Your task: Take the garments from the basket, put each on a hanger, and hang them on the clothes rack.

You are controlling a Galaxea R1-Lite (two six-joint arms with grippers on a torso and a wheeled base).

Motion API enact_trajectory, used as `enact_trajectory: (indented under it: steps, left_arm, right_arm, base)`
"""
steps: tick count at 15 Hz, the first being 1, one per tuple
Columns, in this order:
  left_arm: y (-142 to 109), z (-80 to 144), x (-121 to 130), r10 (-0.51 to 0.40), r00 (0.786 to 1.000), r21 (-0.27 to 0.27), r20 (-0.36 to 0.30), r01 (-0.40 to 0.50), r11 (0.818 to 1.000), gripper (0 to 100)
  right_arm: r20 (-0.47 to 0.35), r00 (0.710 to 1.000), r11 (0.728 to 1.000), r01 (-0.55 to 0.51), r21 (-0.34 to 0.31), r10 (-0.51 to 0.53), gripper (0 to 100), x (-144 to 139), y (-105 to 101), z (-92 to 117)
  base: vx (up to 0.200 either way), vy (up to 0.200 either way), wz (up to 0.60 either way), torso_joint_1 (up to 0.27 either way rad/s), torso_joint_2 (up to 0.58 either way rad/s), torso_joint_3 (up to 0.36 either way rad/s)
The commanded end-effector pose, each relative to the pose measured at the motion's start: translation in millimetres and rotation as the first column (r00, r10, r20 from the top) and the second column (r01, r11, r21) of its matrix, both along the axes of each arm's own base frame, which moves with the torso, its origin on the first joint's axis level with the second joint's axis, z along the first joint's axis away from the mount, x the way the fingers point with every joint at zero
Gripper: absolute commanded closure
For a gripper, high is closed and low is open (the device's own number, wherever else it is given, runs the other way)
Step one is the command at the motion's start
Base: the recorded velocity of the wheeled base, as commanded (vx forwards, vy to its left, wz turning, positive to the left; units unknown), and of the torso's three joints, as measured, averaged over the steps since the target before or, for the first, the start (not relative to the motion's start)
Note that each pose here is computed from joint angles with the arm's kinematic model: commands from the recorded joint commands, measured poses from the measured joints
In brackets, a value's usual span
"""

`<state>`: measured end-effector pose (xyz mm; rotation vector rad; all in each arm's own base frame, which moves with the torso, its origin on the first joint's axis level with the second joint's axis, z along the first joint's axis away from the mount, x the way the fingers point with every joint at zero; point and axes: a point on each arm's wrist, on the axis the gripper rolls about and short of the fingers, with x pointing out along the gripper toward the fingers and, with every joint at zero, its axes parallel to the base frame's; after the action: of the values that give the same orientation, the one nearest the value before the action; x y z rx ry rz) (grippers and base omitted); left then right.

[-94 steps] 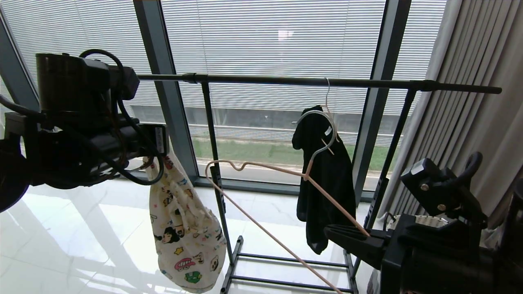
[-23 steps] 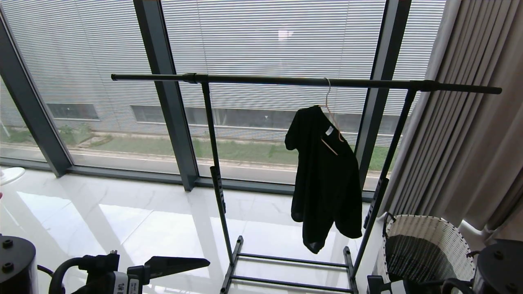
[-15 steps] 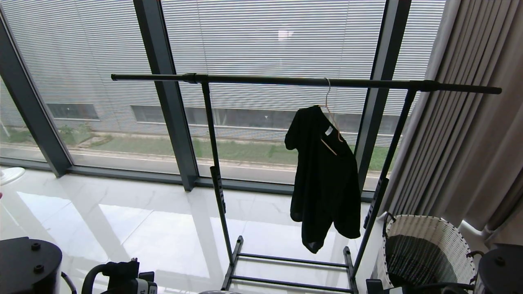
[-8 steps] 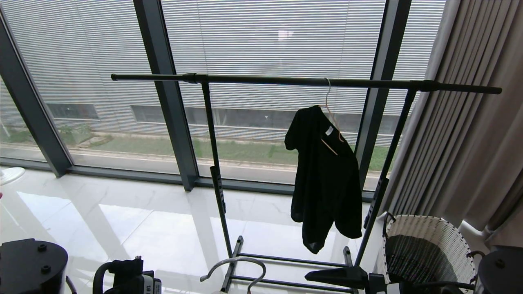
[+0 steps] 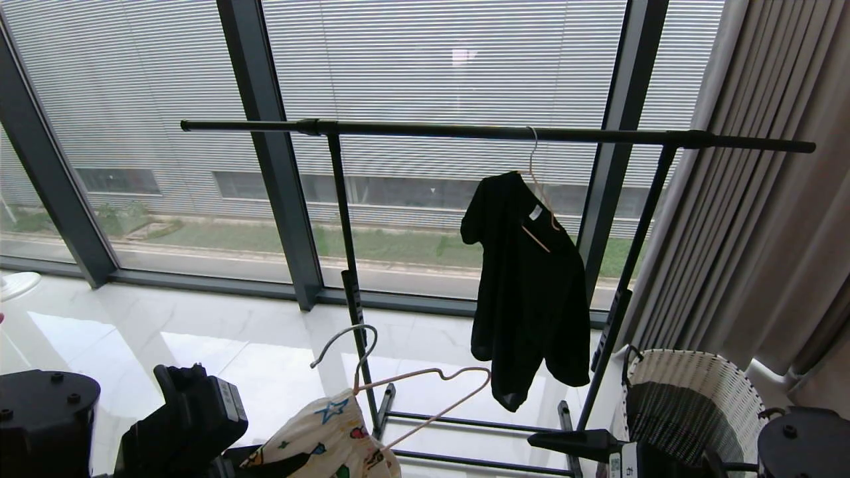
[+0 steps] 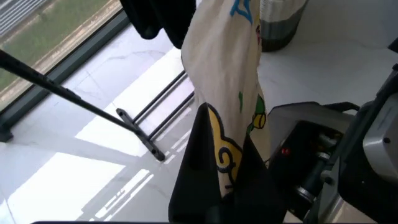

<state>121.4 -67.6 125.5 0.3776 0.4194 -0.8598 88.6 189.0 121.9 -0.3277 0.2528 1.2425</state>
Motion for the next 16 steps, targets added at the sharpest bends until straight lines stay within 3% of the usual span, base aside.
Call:
enact_trajectory:
  steps: [1,3,5,6,8,11,13,16]
  left_arm:
    - [0.1,10.6,7.9,0.028,0.999,-0.022,0.033,-0.027,0.999,100]
    - [-2.9,37.2,18.5,0.043,0.991,-0.070,0.128,-0.034,0.997,100]
    - [-6.0,57.1,25.2,0.043,0.980,-0.101,0.194,-0.024,0.995,100]
    - [-7.0,61.9,27.0,0.043,0.977,-0.107,0.210,-0.020,0.994,100]
    - [-8.1,69.8,28.7,0.042,0.971,-0.119,0.236,-0.014,0.993,100]
    - [-7.7,73.7,25.2,0.035,0.966,-0.126,0.257,-0.003,0.992,100]
    - [-10.0,74.8,22.5,0.017,0.965,-0.129,0.262,0.018,0.992,100]
    - [-14.9,75.6,20.1,-0.014,0.964,-0.130,0.265,0.050,0.990,100]
  right_arm:
    - [-0.037,0.999,1.000,0.013,-0.014,-0.014,0,2.8,4.0,-5.9]
    - [-0.159,0.985,0.997,0.068,0.028,-0.063,0,9.4,17.6,-11.0]
    - [-0.272,0.952,0.981,0.171,0.097,-0.139,0,21.7,38.3,-12.9]
    - [-0.303,0.929,0.961,0.255,0.110,-0.212,0,29.8,48.8,-14.7]
    - [-0.353,0.861,0.892,0.432,0.130,-0.365,0,50.0,68.3,-19.2]
    - [-0.387,0.797,0.817,0.554,0.160,-0.465,0,81.5,73.4,-19.9]
    - [-0.383,0.791,0.801,0.571,0.179,-0.478,0,92.4,76.9,-17.7]
    - [-0.376,0.814,0.828,0.532,0.175,-0.443,0,86.4,96.4,-23.8]
  base:
    - [0.000,0.000,0.00,0.000,0.00,0.000]
    - [0.000,0.000,0.00,0.000,0.00,0.000]
    - [0.000,0.000,0.00,0.000,0.00,0.000]
    - [0.000,0.000,0.00,0.000,0.00,0.000]
    - [0.000,0.000,0.00,0.000,0.00,0.000]
    - [0.000,0.000,0.00,0.000,0.00,0.000]
    - [0.000,0.000,0.00,0.000,0.00,0.000]
    - [0.000,0.000,0.00,0.000,0.00,0.000]
